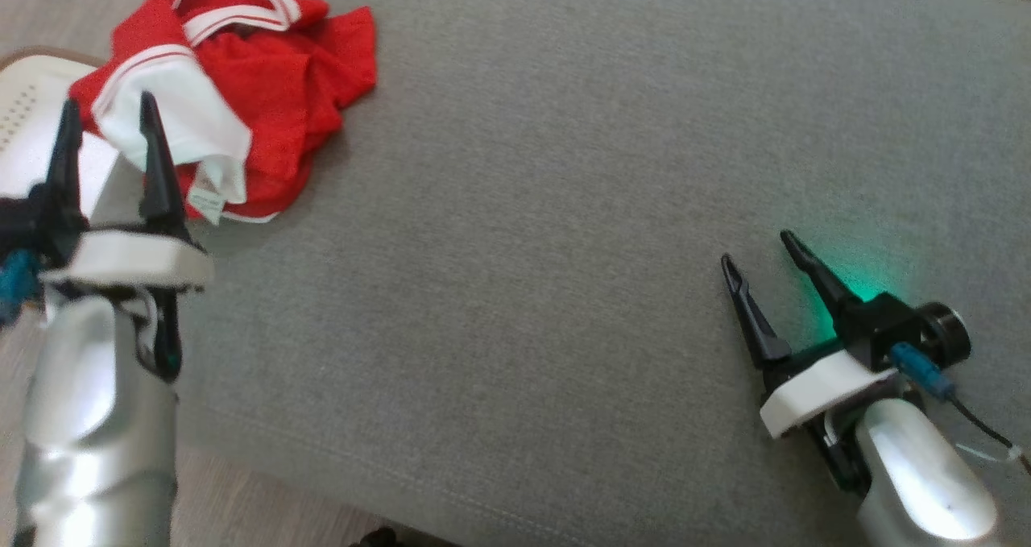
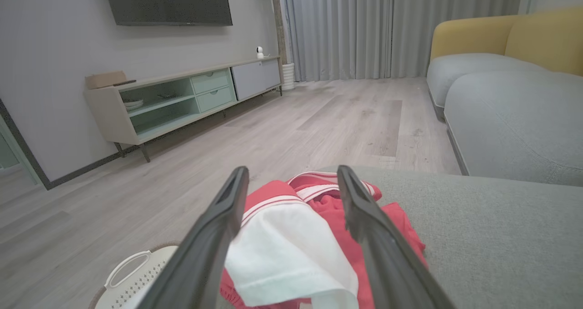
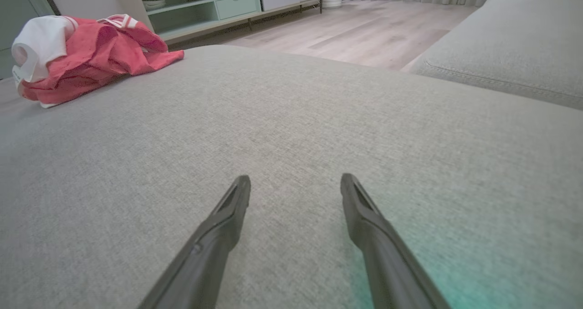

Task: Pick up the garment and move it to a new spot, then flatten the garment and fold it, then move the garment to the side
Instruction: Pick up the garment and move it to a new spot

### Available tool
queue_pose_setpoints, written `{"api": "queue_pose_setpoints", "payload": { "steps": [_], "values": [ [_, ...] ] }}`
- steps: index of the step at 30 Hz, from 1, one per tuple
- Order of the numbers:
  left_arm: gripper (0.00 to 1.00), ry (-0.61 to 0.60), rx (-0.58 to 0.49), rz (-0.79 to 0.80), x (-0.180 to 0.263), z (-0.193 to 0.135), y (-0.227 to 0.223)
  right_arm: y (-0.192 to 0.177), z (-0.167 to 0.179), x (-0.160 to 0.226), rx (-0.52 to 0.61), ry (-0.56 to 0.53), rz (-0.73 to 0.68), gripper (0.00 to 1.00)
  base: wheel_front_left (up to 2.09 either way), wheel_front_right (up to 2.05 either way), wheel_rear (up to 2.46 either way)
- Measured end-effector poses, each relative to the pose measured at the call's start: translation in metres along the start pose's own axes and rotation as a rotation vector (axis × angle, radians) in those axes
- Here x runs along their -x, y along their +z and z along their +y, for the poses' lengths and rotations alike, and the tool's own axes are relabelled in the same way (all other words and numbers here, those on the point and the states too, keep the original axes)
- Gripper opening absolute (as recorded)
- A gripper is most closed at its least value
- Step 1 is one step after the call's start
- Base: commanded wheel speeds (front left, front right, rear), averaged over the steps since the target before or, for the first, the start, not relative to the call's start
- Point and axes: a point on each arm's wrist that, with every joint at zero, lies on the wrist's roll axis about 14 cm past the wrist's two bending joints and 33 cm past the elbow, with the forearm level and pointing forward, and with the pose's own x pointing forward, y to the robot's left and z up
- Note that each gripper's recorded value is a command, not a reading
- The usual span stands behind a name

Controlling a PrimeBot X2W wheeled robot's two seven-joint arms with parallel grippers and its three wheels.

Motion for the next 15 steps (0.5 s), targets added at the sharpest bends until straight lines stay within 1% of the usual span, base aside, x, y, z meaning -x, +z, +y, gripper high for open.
{"api": "queue_pose_setpoints", "payload": {
  "steps": [3, 7, 9, 15],
  "values": [
    [1.00, -0.005, -0.002, 0.061, -0.016, -0.005, -0.016, 0.001, -0.011, 0.000, 0.003, -0.017, -0.011, 1.00, 0.00, 0.00, 0.00],
    [1.00, 0.012, 0.036, 0.166, -0.028, -0.008, -0.046, 0.002, -0.020, 0.000, -0.008, -0.035, -0.028, 1.00, 0.00, 0.00, 0.00],
    [1.00, 0.033, 0.070, 0.221, -0.032, -0.008, -0.061, 0.001, -0.023, 0.000, -0.014, -0.038, -0.031, 1.00, 0.00, 0.00, 0.00],
    [1.00, 0.094, 0.097, 0.360, -0.030, -0.010, -0.103, -0.001, -0.038, 0.001, -0.017, -0.065, -0.040, 1.00, 0.00, 0.00, 0.00]
  ]
}}
